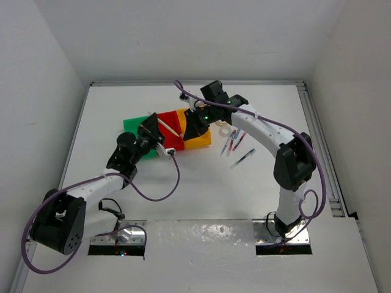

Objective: Sort the stationery into containers
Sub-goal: Close the pen cap on the pen.

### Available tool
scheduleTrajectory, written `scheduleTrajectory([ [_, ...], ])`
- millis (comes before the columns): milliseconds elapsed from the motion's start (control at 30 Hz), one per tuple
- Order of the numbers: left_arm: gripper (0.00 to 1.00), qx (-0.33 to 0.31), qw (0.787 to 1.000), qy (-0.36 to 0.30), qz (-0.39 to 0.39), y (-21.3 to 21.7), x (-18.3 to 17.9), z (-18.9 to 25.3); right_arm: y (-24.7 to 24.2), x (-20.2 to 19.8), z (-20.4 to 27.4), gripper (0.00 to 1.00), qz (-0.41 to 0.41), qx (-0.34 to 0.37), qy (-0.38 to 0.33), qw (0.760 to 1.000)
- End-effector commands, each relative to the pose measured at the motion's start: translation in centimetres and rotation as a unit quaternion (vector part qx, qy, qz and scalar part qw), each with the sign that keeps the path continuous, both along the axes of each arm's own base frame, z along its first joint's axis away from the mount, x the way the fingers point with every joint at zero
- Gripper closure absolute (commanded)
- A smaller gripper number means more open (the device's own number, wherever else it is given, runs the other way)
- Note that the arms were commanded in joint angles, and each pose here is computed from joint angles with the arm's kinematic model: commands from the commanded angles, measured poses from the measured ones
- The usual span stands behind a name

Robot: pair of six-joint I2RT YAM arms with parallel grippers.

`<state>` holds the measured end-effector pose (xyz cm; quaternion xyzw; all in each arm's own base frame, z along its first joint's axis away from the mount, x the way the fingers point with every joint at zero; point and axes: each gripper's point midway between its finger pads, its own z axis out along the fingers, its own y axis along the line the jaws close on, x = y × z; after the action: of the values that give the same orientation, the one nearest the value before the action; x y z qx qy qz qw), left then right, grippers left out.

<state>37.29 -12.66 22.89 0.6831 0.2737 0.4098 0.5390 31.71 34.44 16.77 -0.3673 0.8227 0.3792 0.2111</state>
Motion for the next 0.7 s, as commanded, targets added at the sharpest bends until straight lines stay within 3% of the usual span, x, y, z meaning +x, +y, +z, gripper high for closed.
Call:
scheduleTrajectory([
  [0,1.0,-0.023,0.999,-0.034,-0.008,-0.7,-0.3,2.9,2.0,-0.1,1.9,1.0,0.023,0.029,-0.023,0.999],
  [667,1.0,-0.036,0.999,-0.016,0.01,0.1,-0.5,2.8,0.1,-1.5,1.8,1.0,0.012,0.009,-0.033,0.999],
])
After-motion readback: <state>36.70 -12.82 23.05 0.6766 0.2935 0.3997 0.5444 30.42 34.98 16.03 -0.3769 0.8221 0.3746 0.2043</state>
